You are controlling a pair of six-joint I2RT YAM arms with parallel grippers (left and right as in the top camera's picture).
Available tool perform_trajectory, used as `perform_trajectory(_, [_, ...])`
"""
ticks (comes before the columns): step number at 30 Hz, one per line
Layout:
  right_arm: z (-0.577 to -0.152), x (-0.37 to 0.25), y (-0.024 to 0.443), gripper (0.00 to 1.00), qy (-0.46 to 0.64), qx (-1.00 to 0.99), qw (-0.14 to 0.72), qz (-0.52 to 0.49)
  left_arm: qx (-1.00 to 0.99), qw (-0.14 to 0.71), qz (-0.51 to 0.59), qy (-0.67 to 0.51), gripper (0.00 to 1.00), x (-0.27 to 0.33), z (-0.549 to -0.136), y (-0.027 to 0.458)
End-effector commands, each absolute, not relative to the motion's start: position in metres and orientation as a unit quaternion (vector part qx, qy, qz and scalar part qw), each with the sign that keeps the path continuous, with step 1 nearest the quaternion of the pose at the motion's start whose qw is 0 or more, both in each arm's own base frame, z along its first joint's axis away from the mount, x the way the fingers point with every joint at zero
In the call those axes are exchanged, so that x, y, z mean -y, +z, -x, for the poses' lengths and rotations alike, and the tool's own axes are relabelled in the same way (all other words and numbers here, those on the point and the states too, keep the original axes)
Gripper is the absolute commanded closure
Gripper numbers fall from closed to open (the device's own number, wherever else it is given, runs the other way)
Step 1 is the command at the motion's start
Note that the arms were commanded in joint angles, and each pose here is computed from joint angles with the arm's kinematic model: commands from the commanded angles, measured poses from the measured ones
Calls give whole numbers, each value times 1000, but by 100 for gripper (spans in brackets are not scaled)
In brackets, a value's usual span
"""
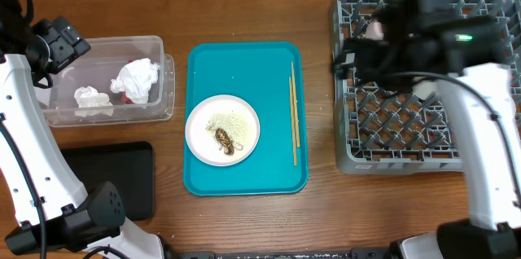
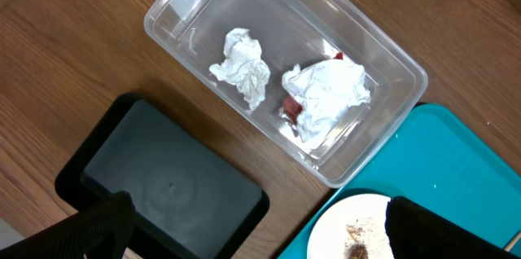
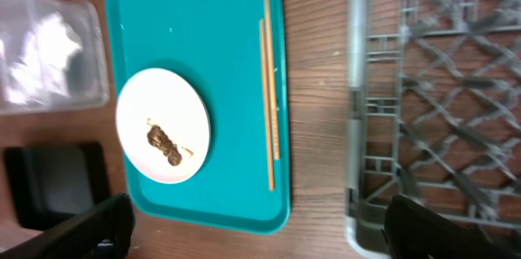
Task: Sort waste into correct bins and load items into the dishwasher
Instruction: 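Move the right gripper back left over the chopsticks on the teal tray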
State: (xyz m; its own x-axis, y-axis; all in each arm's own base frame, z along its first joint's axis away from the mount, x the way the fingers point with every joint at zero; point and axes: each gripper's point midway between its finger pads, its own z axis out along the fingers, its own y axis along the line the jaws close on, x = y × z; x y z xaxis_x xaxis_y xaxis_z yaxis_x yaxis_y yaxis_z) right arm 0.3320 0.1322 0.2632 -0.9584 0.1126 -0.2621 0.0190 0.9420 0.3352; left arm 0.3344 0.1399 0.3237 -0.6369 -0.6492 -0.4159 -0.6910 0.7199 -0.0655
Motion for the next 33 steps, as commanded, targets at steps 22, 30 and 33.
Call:
perform_trajectory(22, [-377,-229,67,48,2,-999,45,-2,-900,212,376,55,0,-142,-334,325])
perform_trajectory(30, [-380,-229,44,56,-16,-999,36,1,-900,212,376,55,0,-142,-334,325])
perform_trajectory(33, [-379,-233,36,56,-19,-999,34,7,-900,212,376,55,0,-142,-334,325])
